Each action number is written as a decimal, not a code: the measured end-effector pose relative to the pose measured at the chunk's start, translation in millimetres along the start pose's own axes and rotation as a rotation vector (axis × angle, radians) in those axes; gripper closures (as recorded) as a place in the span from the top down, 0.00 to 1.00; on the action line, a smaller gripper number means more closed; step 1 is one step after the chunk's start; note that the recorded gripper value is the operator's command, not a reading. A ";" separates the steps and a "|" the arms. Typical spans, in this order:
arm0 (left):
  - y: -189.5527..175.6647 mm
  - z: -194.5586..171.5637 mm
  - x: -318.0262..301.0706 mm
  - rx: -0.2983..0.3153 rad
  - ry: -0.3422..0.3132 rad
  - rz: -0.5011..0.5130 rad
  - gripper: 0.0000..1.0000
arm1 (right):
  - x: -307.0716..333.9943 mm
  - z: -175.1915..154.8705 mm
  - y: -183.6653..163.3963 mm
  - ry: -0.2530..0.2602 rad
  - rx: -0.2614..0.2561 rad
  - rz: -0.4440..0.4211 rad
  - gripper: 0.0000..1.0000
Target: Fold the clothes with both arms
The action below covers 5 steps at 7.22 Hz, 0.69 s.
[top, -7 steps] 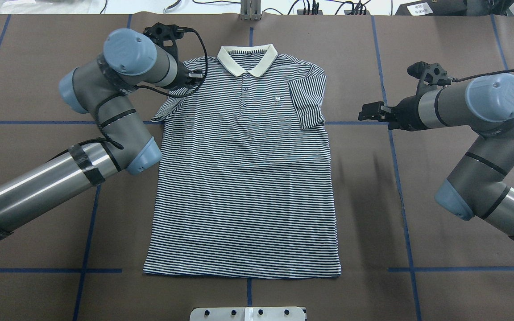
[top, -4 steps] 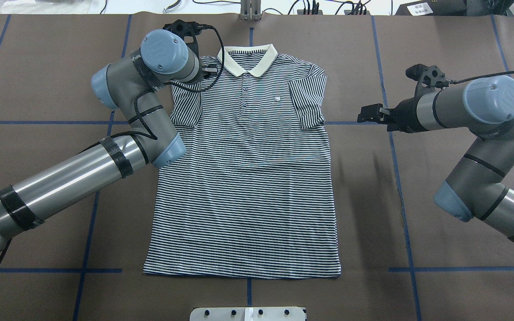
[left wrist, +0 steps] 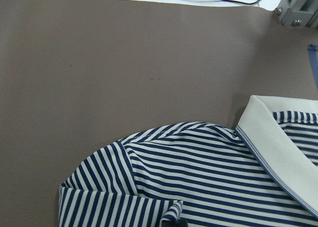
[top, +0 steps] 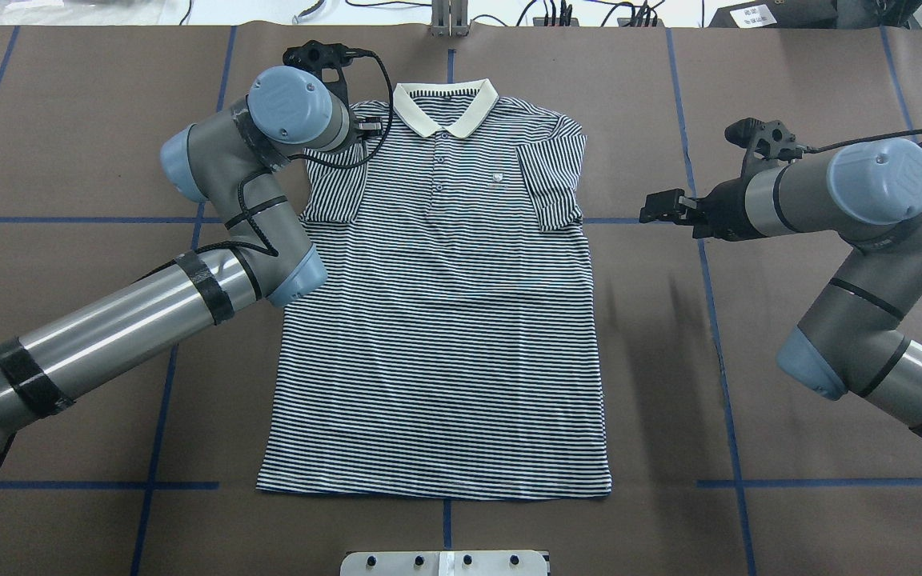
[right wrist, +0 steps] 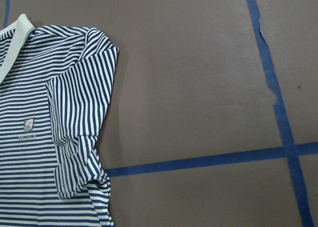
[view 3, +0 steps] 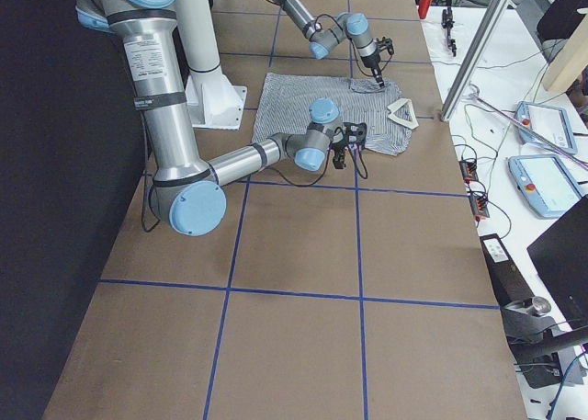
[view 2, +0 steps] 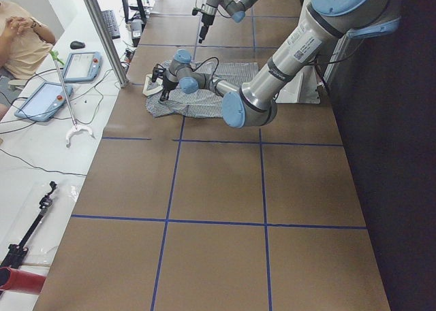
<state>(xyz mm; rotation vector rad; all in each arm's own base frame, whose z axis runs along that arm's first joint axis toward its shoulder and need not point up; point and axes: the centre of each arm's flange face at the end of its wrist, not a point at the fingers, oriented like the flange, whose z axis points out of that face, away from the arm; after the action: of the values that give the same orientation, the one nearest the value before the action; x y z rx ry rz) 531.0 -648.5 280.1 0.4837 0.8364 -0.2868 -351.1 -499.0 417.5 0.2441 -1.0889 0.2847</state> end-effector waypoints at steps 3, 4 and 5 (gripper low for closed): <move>21.9 -82.3 -20.5 -0.018 0.166 0.010 0.72 | -38.9 3.0 9.5 -0.042 -0.021 0.058 1.00; 41.5 -116.6 -45.5 -0.064 0.228 0.018 0.72 | -63.3 9.0 27.3 -0.049 -0.051 0.148 1.00; 57.8 -141.6 -66.8 -0.114 0.271 0.025 0.73 | -87.6 15.2 60.7 -0.028 -0.065 0.218 0.98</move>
<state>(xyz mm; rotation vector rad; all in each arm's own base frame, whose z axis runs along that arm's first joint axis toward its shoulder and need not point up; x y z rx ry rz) 422.5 -522.4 267.5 0.4314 1.1030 -0.1504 -422.7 -456.6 349.2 0.0707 -1.1521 0.4407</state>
